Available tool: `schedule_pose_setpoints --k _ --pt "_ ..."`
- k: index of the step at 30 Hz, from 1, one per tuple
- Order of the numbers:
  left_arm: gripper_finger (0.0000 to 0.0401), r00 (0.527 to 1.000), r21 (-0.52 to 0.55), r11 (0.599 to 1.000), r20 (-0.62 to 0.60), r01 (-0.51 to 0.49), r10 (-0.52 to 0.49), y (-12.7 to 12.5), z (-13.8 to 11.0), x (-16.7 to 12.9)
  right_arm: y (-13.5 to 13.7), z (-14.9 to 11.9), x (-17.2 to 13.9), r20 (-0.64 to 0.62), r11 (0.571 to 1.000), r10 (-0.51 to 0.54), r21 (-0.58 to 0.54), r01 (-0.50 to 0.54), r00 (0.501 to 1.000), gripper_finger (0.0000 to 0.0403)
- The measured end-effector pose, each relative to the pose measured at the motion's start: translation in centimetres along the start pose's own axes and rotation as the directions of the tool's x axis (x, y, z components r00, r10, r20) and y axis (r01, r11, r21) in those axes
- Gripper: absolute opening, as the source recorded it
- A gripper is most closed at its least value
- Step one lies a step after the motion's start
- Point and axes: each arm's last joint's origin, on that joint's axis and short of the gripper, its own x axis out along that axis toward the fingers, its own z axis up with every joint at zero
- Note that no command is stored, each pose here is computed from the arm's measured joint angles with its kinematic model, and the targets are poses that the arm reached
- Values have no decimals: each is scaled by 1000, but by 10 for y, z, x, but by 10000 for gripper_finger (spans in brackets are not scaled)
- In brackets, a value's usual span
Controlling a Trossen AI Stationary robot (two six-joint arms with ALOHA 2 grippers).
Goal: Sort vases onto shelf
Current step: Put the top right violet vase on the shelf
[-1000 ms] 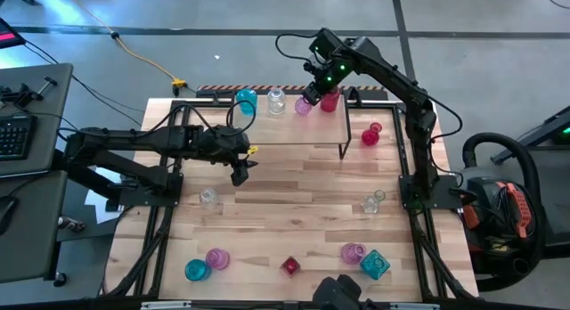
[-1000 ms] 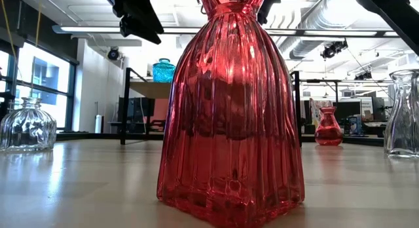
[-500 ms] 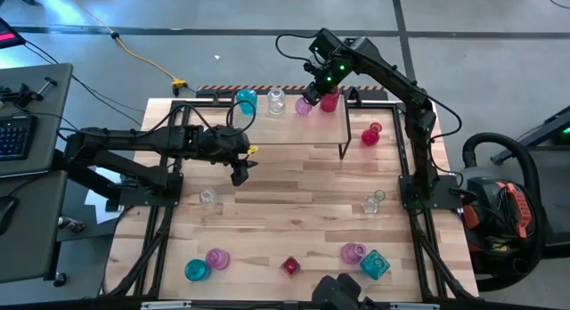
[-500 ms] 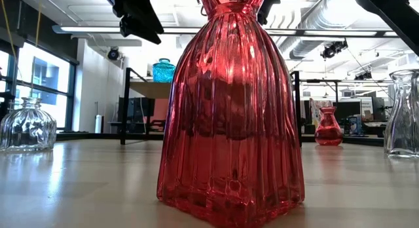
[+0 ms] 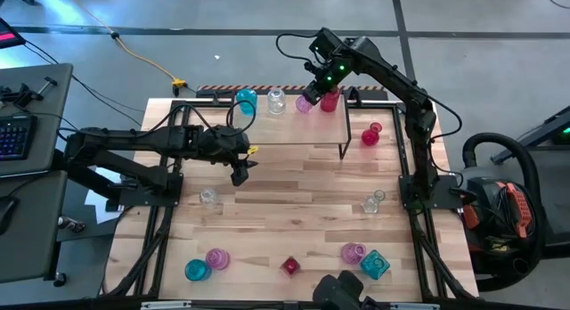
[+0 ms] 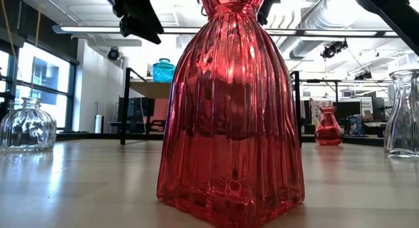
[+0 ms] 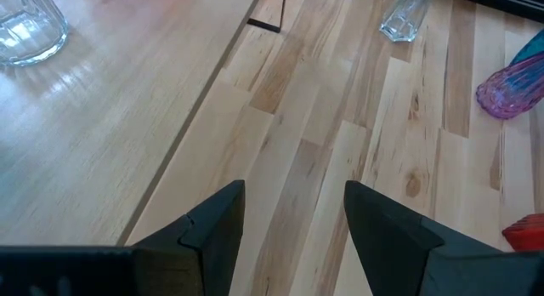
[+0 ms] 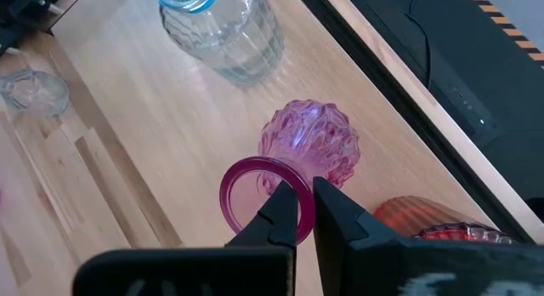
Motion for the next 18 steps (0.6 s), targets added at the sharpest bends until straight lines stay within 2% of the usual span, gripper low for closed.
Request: schedule_pose_setpoints --k 6,13,18 --pt "193 1000 0 1000 0 0 0 0 0 0 0 1 0 7 1000 -1 -10 1 1000 3" --pt "193 1000 0 1000 0 0 0 0 0 0 0 1 0 13 1000 -7 -9 7 1000 35" --pt "193 1000 0 1000 0 0 0 0 0 0 0 6 0 63 1000 3 4 -3 998 41"
